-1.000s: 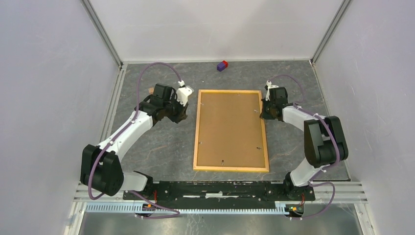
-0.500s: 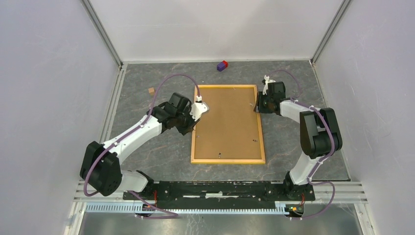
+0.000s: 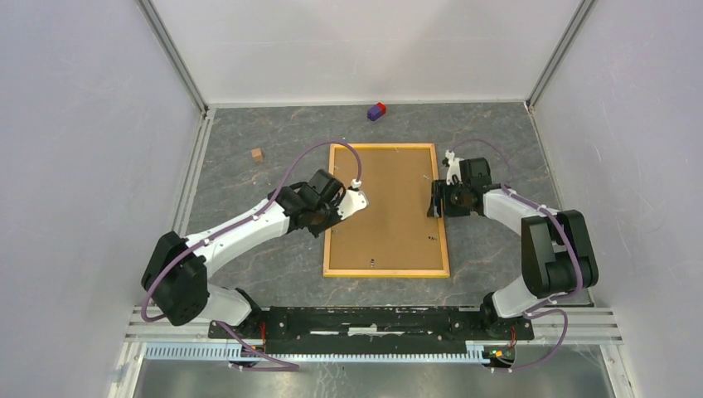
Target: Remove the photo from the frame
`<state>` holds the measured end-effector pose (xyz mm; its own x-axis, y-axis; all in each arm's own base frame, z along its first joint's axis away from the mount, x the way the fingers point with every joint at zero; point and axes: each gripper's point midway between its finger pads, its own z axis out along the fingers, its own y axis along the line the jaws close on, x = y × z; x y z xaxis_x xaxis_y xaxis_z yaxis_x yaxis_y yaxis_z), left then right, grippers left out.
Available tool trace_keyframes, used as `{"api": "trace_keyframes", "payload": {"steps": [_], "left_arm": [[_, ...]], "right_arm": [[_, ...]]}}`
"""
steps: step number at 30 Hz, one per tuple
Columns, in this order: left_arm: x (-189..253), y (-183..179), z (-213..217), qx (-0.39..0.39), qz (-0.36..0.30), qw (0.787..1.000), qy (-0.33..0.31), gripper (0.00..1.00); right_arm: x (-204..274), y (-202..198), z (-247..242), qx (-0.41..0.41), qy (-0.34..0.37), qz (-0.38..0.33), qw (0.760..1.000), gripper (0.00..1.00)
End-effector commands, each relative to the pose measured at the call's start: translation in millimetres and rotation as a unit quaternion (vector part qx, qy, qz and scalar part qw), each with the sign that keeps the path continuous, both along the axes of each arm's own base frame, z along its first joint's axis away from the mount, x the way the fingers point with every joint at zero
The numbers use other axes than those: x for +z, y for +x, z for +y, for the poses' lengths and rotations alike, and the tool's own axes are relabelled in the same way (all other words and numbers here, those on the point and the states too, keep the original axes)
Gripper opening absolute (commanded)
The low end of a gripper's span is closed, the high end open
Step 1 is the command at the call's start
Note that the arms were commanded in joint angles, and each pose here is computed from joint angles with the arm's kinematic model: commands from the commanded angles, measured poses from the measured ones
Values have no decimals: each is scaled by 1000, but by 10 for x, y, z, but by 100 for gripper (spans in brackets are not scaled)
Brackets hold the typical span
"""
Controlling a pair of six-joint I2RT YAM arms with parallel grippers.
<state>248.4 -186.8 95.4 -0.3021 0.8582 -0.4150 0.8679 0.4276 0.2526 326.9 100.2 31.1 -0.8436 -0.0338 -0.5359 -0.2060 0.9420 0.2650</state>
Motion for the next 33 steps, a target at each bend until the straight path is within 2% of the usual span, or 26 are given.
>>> {"api": "trace_keyframes", "payload": {"steps": [1, 9, 15, 25, 33], "left_arm": [[167, 156, -54, -18, -47, 998, 31, 2], [230, 189, -207, -27, -54, 998, 26, 2], [136, 170, -205, -41, -46, 996, 58, 2], [-1, 122, -188, -53, -44, 993, 94, 2], [-85, 61, -179, -59, -34, 992, 102, 2]], "right_arm": [[-44, -237, 22, 28, 7, 14, 999, 65], [-224, -401, -14, 29, 1, 30, 999, 62], [-271, -430, -60, 18, -9, 35, 999, 59], [-352, -469, -82, 6, -11, 44, 999, 37], [-444, -504, -109, 1, -18, 61, 998, 28]]}}
